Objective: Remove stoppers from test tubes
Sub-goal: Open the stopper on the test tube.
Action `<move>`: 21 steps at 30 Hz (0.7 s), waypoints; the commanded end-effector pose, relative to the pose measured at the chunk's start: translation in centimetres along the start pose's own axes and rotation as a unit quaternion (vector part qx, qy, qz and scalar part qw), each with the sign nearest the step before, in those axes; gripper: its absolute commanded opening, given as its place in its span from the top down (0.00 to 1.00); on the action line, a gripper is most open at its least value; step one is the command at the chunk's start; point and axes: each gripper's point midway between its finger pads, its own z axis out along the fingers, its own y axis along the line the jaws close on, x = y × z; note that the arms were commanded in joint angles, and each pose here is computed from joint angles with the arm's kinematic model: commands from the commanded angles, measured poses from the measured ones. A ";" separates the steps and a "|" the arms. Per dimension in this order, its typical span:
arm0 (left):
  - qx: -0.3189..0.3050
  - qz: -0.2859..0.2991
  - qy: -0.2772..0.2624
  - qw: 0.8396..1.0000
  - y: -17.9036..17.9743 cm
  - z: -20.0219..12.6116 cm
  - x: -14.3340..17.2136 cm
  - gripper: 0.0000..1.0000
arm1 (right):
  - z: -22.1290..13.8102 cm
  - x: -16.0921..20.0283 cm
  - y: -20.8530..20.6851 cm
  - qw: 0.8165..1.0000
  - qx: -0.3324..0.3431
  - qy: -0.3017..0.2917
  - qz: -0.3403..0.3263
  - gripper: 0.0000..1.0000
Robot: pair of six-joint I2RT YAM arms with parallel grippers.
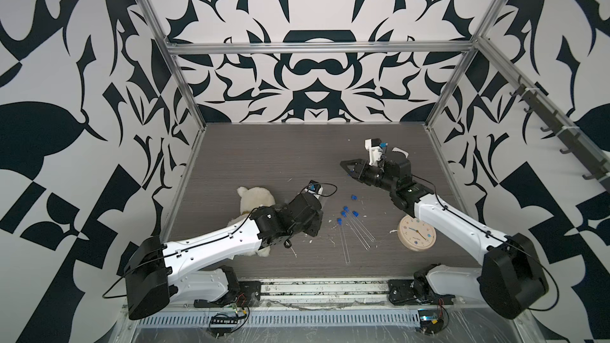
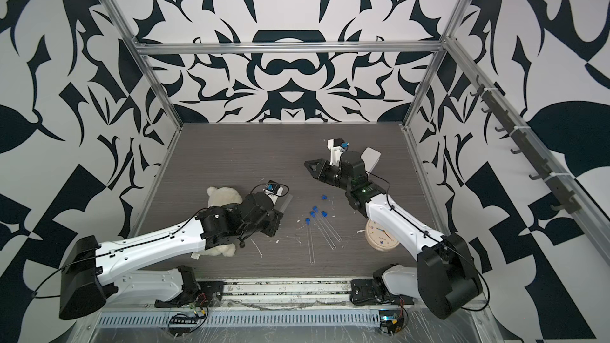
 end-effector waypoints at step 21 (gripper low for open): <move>-0.086 -0.089 0.067 0.990 6.3 6.7 3.0 0.81 | -0.2 -0.8 -13.8 0.954 0.287 -0.060 -0.062 1.00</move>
